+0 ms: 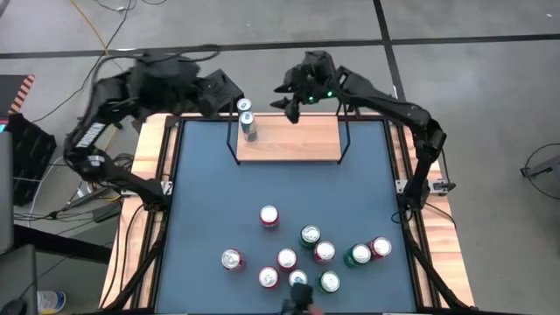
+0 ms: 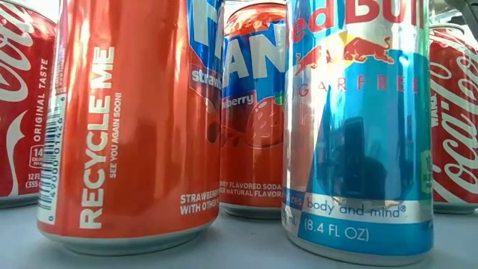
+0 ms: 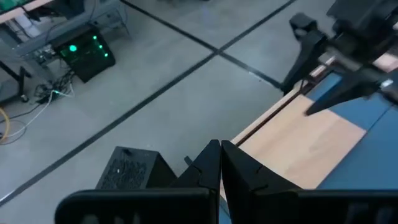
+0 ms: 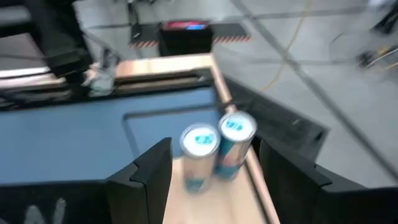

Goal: Place canned beverage on shelf
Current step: Put the left blue soda can on the shelf aligned with the other blue soda can

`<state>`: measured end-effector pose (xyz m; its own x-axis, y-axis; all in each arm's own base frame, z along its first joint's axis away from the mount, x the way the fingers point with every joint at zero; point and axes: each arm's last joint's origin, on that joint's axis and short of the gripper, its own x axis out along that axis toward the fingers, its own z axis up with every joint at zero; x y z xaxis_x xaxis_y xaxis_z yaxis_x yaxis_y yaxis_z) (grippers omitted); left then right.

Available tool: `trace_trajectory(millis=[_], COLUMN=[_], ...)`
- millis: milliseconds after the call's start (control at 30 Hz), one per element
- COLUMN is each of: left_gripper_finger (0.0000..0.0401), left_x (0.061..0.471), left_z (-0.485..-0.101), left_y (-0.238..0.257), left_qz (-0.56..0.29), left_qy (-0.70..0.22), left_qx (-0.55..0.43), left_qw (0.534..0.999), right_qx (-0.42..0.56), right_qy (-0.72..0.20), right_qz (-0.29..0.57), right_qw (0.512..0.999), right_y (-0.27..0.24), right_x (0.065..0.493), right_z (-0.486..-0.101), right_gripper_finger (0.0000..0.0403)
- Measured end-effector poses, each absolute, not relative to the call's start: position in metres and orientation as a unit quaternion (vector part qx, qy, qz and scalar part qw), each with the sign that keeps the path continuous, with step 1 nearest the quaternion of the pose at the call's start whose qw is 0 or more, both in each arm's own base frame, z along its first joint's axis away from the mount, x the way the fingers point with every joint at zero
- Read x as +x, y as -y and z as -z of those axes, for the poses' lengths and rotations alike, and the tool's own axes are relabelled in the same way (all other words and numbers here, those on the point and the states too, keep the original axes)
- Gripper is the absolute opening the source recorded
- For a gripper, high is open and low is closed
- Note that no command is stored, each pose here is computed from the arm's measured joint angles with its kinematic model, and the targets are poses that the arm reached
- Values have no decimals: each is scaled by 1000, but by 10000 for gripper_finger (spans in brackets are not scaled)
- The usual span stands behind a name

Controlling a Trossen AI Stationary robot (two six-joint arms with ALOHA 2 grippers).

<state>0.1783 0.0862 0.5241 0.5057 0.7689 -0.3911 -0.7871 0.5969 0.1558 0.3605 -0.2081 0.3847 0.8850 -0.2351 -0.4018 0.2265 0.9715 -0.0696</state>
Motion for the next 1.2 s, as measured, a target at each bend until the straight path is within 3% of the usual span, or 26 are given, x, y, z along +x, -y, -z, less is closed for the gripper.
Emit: trace_trajectory(millis=[233, 433, 833, 1200], left_gripper_finger=[0, 0, 0, 0], left_x=[162, 169, 181, 181], left_z=[-530, -524, -517, -517], left_y=[-78, -81, -85, -85], left_qz=[-446, -444, -438, -436], left_qy=[-200, -228, -258, -262], left_qx=[-23, -17, -2, 4], left_qw=[872, 866, 861, 861], right_qx=[-55, -14, 1, 23], right_qy=[-170, -157, -201, -236], right_qz=[149, 144, 208, 190], right_qw=[972, 977, 957, 953], right_y=[193, 186, 191, 193], right_x=[380, 399, 434, 448], right_z=[-368, -352, -311, -276], right_gripper_finger=[235, 244, 256, 256])
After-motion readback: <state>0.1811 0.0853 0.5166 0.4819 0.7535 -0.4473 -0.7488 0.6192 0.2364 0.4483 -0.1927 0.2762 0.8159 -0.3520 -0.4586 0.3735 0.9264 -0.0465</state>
